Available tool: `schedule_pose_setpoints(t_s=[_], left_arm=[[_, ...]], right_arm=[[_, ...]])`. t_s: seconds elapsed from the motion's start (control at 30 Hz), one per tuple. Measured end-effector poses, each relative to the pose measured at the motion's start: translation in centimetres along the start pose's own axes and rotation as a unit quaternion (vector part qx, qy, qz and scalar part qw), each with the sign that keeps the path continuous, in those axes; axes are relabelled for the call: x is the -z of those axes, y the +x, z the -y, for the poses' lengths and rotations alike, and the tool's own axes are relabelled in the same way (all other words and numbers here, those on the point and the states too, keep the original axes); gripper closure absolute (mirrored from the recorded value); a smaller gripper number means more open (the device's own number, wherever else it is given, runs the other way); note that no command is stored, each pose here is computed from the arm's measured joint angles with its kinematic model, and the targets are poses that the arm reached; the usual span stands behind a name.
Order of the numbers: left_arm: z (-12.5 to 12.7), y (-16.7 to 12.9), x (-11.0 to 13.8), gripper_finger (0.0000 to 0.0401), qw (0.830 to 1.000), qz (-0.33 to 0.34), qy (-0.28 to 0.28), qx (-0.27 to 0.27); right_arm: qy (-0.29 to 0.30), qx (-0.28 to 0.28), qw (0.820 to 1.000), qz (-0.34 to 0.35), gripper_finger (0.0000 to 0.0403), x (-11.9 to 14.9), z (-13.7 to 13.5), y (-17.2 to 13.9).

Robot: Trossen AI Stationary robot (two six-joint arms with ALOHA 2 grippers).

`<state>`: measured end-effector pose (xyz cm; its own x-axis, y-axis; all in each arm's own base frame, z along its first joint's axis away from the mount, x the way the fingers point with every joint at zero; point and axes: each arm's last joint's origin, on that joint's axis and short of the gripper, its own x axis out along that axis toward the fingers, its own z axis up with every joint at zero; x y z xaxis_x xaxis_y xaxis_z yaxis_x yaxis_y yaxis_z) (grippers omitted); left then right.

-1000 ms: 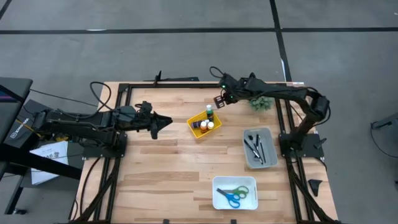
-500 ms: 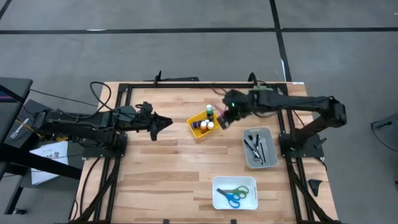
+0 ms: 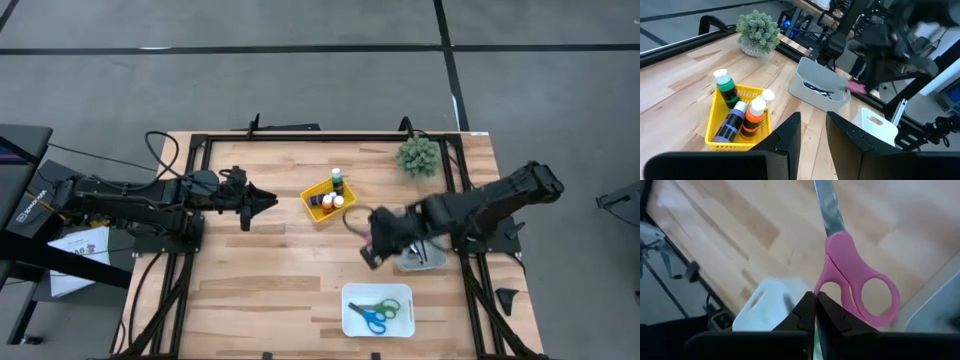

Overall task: Pick & Place Paint Supplies
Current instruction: Put the pink scissors into the white bin

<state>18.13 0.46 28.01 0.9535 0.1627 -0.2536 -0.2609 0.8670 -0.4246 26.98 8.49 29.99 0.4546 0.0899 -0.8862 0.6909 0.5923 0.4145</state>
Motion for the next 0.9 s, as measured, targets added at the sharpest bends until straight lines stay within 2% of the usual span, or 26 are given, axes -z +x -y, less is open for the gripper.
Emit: schedule_pose_setpoints(t_s=[0.27, 0.37, 0.7, 0.9], left_arm=[[0.0, 0.0, 0.0, 0.0316, 1.000, -0.001, 0.011, 0.000], [0.0, 0.0, 0.0, 0.0316, 1.000, -0.002, 0.014, 0.001], [0.0, 0.0, 0.0, 0.0316, 1.000, 0.000, 0.013, 0.002], [0.0, 0.0, 0.0, 0.0316, 1.000, 0.000, -0.002, 0.002]], right_arm=[[0.076, -0.017, 0.996, -0.051, 0.0403, 6.6, -3.3, 2.9], [0.088, -0.026, 0.994, -0.066, 0.0403, 8.8, -4.4, 4.0], [0.015, 0.005, 0.993, -0.120, 0.0403, 13.8, -7.5, 5.5], [-0.068, 0.069, 0.986, -0.139, 0.0403, 14.8, -6.5, 6.3]])
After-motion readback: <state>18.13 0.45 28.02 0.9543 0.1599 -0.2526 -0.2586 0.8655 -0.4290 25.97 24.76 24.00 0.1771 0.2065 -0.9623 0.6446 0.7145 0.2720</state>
